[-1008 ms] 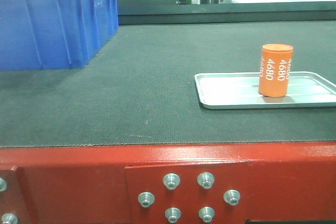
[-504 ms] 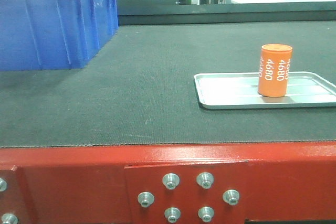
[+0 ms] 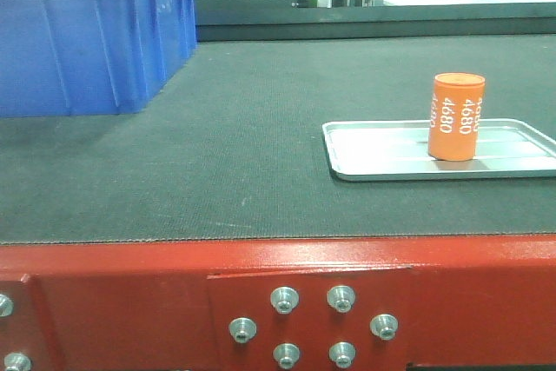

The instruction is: Grab orange capacitor from left shelf to right conveyor

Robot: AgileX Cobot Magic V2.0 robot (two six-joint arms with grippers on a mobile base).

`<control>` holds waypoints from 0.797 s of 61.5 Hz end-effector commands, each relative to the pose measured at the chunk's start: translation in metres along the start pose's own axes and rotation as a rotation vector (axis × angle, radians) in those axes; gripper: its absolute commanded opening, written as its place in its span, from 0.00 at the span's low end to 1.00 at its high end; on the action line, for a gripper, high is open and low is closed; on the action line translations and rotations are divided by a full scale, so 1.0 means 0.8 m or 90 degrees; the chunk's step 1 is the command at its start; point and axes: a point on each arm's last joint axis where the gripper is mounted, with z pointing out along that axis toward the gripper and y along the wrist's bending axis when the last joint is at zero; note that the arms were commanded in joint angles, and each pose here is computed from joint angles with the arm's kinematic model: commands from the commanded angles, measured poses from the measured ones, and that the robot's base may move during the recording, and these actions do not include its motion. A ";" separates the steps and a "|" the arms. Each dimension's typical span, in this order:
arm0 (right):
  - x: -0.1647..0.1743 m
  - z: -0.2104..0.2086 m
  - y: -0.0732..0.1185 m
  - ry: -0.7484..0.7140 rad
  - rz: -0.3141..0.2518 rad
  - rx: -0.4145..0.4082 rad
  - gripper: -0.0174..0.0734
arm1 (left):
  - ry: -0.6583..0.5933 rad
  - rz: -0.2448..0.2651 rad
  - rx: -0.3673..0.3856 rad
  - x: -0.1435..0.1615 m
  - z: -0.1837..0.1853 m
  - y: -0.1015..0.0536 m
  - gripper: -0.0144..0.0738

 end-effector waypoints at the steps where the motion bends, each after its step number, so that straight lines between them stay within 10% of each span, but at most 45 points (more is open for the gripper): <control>1: -0.017 -0.003 0.002 -0.093 -0.005 -0.011 0.25 | -0.067 -0.002 0.002 -0.013 -0.002 0.000 0.02; 49: -0.021 -0.004 0.003 -0.117 -0.005 -0.015 0.25 | -0.067 -0.002 0.002 -0.013 -0.002 0.000 0.02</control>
